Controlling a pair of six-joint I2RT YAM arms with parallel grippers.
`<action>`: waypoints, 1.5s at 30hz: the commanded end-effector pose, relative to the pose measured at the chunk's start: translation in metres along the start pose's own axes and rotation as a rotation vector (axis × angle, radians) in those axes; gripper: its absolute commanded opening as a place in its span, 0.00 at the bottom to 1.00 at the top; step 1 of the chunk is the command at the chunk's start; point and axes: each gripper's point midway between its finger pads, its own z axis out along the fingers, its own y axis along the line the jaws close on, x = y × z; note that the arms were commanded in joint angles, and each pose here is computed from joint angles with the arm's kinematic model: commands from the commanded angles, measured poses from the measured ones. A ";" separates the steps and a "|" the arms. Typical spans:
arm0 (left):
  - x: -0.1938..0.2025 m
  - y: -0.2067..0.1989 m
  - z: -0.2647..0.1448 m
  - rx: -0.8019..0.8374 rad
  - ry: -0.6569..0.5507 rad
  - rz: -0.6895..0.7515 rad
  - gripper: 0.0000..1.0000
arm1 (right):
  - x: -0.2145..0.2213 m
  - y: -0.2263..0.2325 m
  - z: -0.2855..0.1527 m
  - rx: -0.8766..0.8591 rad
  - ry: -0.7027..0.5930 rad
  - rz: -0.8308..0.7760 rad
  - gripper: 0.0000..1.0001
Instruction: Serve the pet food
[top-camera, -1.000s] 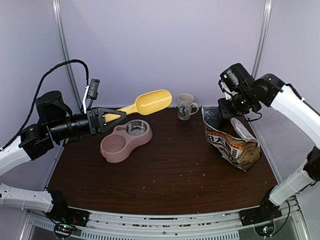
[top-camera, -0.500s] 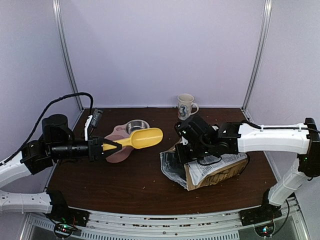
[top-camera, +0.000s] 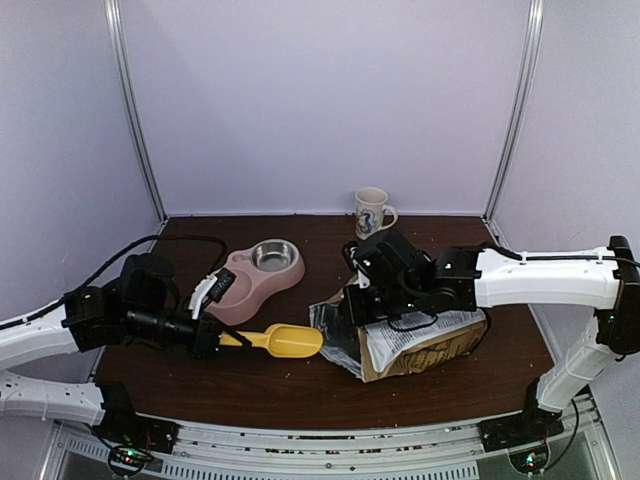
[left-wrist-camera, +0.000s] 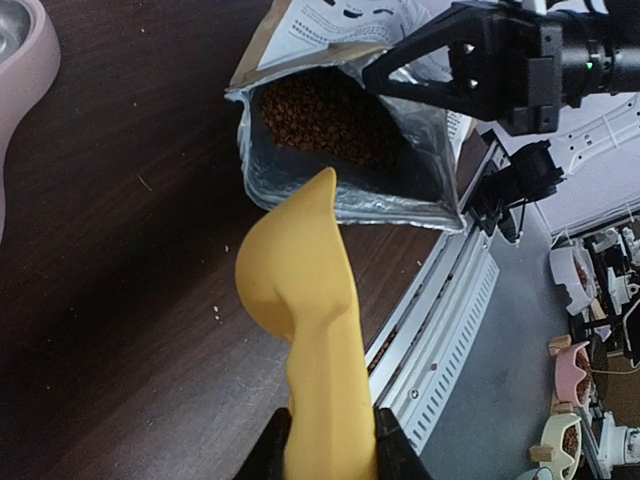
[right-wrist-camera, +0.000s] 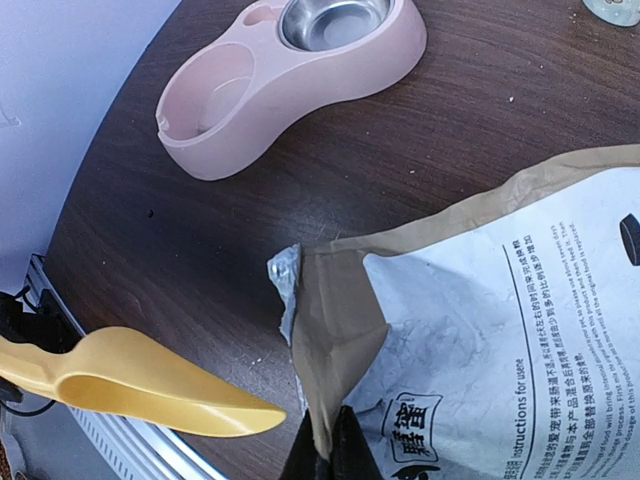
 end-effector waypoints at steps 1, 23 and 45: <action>-0.024 -0.011 0.020 0.020 -0.049 0.065 0.07 | -0.025 0.048 -0.026 -0.154 -0.091 -0.014 0.00; -0.038 0.028 0.164 -0.302 0.069 0.053 0.02 | -0.030 0.061 -0.042 -0.189 -0.133 -0.018 0.00; -0.056 -0.088 0.184 0.525 0.010 -0.070 0.01 | -0.042 0.037 -0.072 -0.237 -0.190 0.089 0.00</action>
